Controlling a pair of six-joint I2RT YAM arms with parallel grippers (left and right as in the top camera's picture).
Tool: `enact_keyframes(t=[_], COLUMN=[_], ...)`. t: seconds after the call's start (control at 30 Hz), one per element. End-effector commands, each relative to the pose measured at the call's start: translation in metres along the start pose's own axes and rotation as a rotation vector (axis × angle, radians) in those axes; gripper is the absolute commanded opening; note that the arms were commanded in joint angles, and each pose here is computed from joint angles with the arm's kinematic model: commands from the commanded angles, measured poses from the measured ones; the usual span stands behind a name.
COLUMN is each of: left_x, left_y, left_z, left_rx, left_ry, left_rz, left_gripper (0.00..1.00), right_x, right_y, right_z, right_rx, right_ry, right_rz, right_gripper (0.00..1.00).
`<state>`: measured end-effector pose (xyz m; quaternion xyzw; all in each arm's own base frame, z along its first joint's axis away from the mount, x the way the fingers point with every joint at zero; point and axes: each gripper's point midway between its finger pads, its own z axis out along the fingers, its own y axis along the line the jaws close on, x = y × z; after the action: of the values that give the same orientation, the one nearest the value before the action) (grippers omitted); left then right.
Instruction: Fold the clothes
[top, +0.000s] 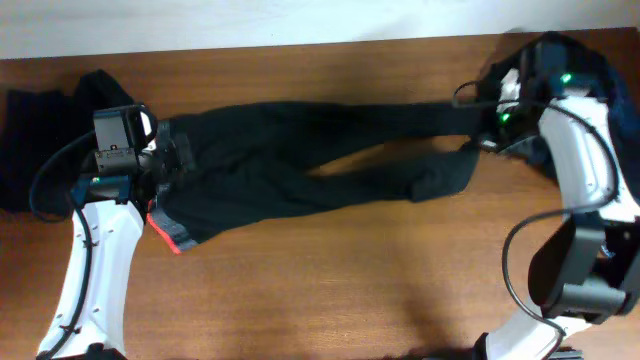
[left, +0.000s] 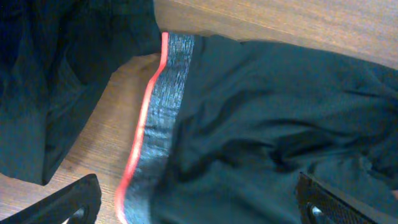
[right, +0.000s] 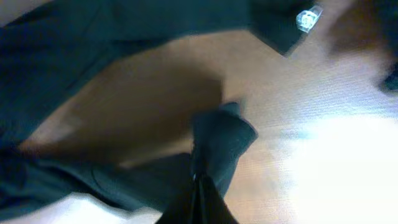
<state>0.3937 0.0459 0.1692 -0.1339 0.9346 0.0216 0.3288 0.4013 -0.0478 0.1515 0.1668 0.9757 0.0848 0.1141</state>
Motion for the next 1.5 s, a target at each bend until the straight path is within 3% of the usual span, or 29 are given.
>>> enact_keyframes(t=[0.0, 0.1, 0.47, 0.77, 0.83, 0.97, 1.23, 1.47], left_x=[-0.006, -0.006, -0.005, -0.005, -0.005, -0.005, -0.005, -0.005], left_y=[-0.002, -0.002, -0.002, -0.002, -0.002, -0.002, -0.002, -0.002], left_z=[-0.008, -0.008, -0.008, -0.008, -0.008, -0.008, -0.008, -0.008], left_rx=[0.012, 0.012, 0.012, 0.012, 0.012, 0.012, 0.011, 0.011], left_ry=[-0.023, -0.022, -0.019, -0.020, -0.019, -0.019, -0.019, -0.019], left_rz=[0.016, 0.016, 0.016, 0.016, 0.016, 0.016, 0.016, 0.016], left_gripper=[0.99, 0.99, 0.99, 0.99, 0.99, 0.99, 0.99, 0.99], right_x=[-0.010, -0.002, 0.025, 0.008, 0.001, 0.012, 0.048, 0.064], right_y=[-0.015, -0.030, -0.041, 0.000, -0.002, -0.027, -0.037, -0.041], right_z=[-0.045, -0.066, -0.076, -0.067, -0.067, -0.073, -0.078, -0.078], right_rx=[0.130, 0.228, 0.304, 0.090, 0.128, 0.295, 0.397, 0.462], right_ry=[-0.080, -0.069, 0.031, -0.026, -0.072, -0.158, -0.154, -0.172], right_rz=[0.062, 0.116, 0.125, 0.245, 0.363, 0.854, 1.396, 1.631], right_gripper=[0.04, 0.04, 0.04, 0.04, 0.04, 0.04, 0.04, 0.04])
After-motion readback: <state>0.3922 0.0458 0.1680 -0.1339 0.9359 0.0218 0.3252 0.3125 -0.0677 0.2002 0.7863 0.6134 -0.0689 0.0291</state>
